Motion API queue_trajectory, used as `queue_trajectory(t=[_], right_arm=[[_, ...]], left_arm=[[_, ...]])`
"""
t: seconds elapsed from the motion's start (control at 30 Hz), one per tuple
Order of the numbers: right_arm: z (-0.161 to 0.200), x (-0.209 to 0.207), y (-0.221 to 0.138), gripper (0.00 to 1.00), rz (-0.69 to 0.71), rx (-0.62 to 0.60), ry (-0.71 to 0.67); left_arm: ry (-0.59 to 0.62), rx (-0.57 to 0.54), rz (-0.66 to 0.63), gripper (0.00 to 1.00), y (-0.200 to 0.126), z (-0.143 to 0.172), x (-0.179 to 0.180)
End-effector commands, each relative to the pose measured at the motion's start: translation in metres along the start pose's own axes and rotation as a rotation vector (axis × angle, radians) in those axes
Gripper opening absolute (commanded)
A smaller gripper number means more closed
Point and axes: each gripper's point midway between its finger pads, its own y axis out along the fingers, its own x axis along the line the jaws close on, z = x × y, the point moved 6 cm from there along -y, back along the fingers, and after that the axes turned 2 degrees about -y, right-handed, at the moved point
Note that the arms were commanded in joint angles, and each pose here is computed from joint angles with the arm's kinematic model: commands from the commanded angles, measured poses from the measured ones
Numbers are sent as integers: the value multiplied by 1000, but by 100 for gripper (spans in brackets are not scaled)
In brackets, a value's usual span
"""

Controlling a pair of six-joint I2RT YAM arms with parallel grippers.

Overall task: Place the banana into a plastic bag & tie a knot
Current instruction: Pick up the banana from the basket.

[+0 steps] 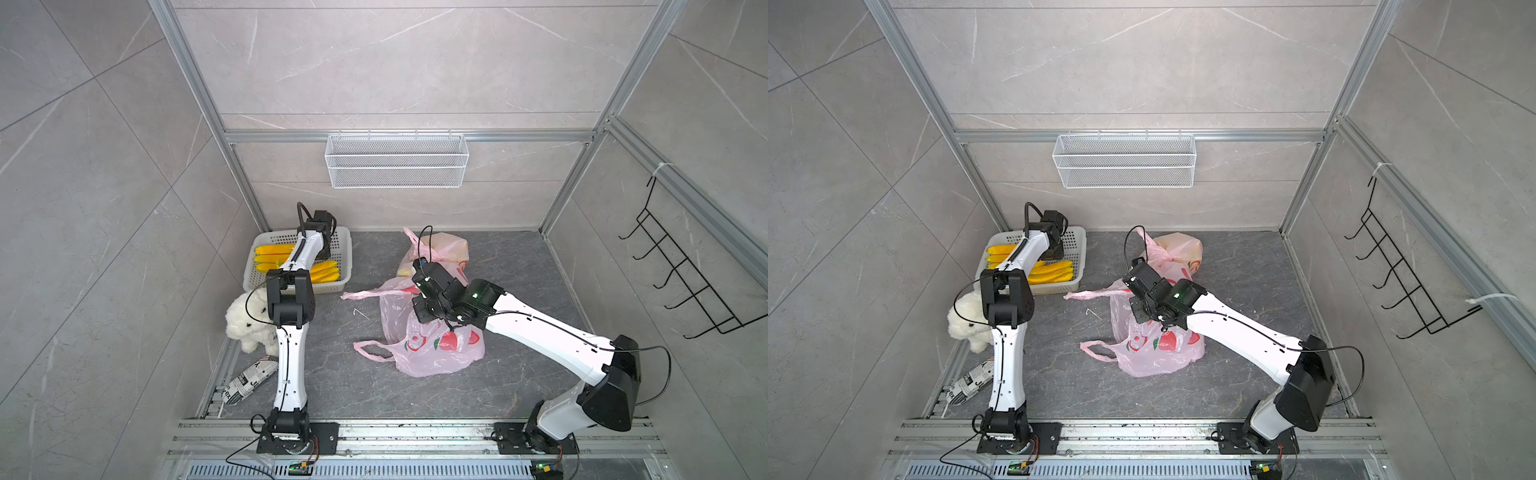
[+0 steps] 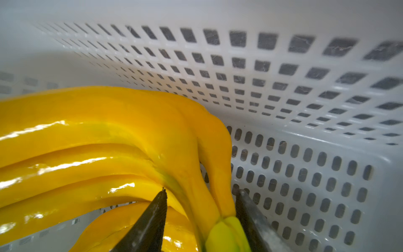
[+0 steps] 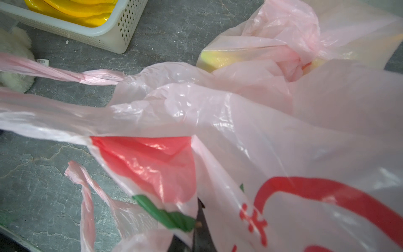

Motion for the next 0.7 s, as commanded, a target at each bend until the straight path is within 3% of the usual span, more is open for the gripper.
queue_trajectory(t=[0.0,0.13,0.27,0.43,0.67], right_arm=[[1,-1,-4,0,-5,-1,21],[-1,-1,-5,0,0,-3,18],[-2,-2,-6,0,8,-5,15],[-9,-2,-10,0,10,-20,10],[-23,-2,-19,0,8,-43,6]], left_arm=[[6,-54,-17,44,-4,-15,5],[-6,-65,-4,25,-10,-17,6],[-42,-101,29,15,-38,-23,15],[-99,-181,108,9,-101,-34,33],[-149,-252,252,5,-184,-18,50]])
